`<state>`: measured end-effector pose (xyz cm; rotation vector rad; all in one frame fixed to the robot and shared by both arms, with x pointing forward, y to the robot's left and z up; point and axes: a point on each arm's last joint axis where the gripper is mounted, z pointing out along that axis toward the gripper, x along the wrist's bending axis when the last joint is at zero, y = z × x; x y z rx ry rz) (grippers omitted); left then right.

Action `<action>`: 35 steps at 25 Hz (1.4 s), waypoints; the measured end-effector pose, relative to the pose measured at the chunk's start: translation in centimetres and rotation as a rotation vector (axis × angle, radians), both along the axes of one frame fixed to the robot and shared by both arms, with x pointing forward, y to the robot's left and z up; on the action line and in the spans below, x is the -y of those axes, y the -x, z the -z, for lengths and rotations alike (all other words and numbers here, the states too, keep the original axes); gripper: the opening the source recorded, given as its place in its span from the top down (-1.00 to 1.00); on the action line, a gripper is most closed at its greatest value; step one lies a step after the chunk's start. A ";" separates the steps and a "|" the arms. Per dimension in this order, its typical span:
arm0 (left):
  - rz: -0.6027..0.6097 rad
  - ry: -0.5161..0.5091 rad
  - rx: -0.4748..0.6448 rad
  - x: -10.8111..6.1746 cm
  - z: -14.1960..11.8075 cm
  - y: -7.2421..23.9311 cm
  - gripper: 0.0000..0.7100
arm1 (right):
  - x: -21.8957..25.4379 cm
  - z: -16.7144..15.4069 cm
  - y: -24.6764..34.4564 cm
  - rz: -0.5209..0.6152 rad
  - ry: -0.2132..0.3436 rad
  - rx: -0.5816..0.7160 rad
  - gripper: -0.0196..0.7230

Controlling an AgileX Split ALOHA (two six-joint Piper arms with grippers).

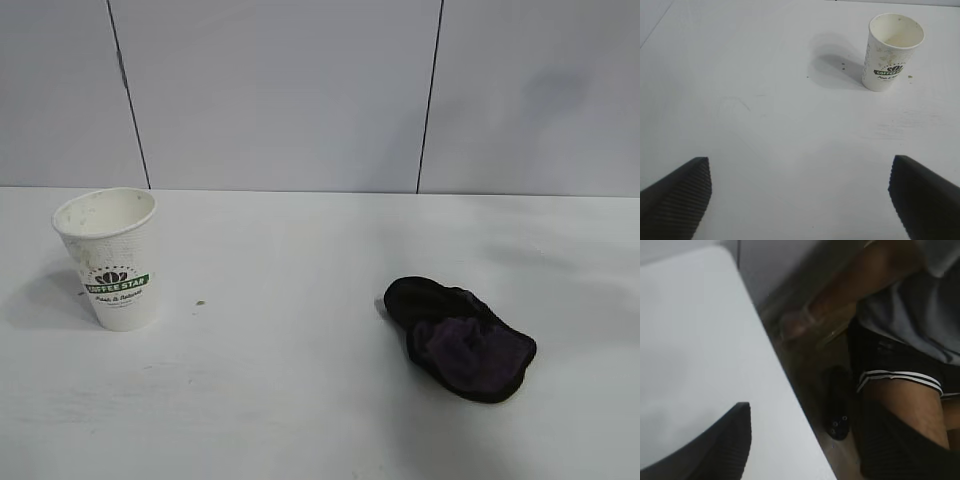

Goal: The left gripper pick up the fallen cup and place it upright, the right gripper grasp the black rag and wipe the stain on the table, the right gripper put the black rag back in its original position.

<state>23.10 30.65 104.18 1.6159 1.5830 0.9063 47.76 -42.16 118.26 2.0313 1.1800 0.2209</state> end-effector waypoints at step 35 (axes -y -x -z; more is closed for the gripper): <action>0.000 0.000 0.000 0.0 0.0 0.0 -0.96 | -12.6 14.1 21.4 -0.585 -0.206 0.132 -0.21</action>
